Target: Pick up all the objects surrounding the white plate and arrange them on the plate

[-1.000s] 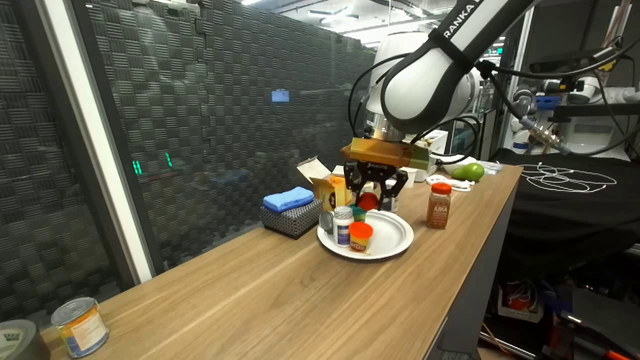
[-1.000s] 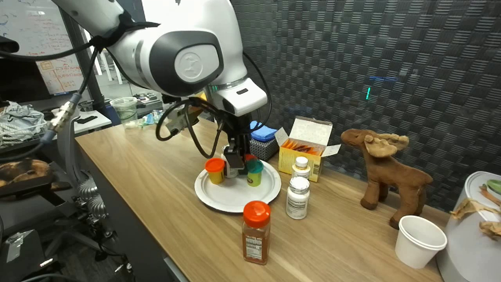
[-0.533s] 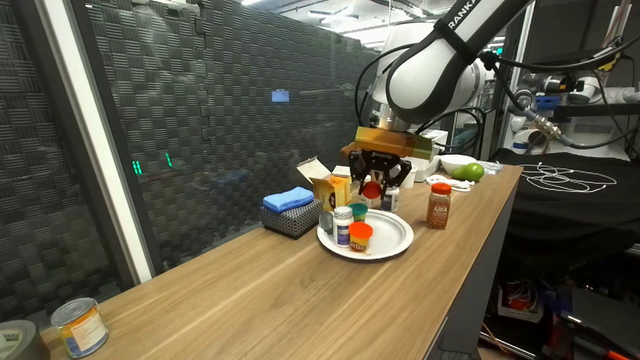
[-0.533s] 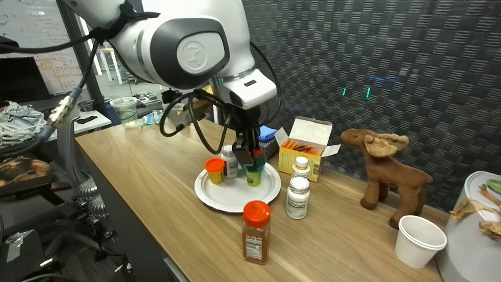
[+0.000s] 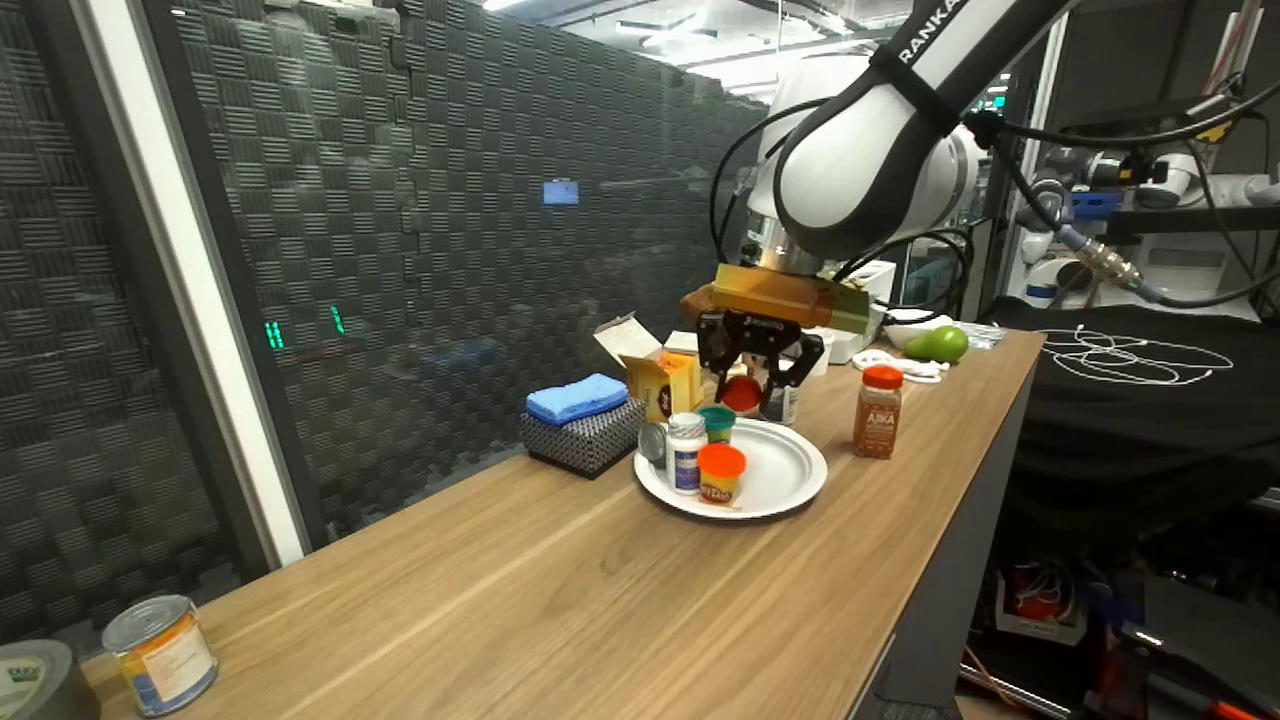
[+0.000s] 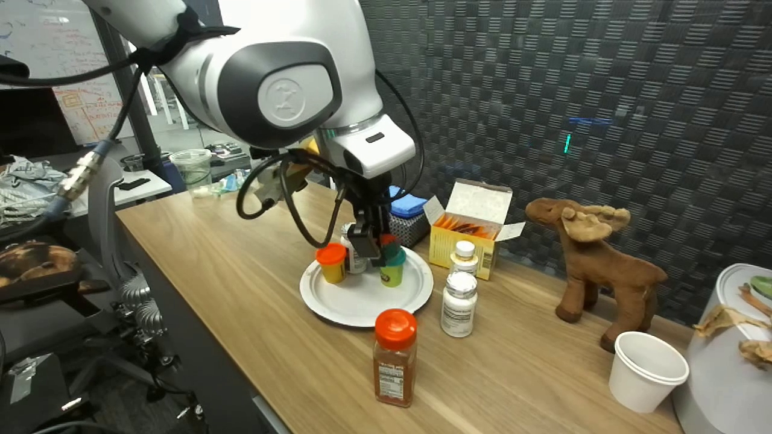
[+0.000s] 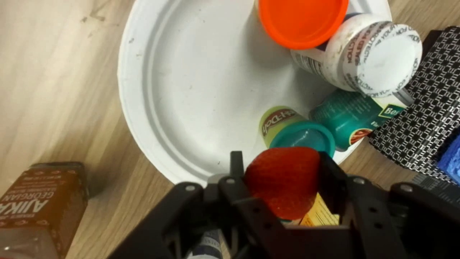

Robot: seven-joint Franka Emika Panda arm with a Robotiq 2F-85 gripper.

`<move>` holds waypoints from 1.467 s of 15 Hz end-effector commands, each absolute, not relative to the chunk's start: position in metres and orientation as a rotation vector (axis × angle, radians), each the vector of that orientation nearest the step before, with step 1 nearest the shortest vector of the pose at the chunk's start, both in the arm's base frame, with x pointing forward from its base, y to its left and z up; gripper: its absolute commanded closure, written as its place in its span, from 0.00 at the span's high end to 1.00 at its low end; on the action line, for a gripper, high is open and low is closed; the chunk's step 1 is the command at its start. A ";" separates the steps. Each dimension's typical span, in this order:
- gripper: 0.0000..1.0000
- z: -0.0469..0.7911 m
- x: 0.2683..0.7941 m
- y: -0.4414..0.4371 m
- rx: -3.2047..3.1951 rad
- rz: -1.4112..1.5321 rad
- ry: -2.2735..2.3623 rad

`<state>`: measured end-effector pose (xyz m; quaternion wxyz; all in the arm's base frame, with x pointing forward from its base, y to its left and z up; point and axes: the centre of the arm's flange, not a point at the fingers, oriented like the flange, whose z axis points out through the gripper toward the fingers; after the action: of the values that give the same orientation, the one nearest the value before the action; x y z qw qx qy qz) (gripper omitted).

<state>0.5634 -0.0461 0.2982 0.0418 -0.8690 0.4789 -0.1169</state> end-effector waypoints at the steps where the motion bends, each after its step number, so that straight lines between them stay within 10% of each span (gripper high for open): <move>1: 0.27 0.301 0.537 -0.046 -2.628 -0.378 1.456; 7: 0.27 0.292 0.516 -0.044 -2.666 -0.358 1.421; 8: 0.75 0.289 0.517 -0.043 -2.681 -0.349 1.401; 12: 0.98 0.288 0.526 -0.047 -2.710 -0.366 1.386; 22: 1.00 0.350 0.491 -0.054 -2.713 -0.419 1.403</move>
<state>0.5198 -0.0546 0.3100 0.0427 -0.8787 0.4569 -0.1314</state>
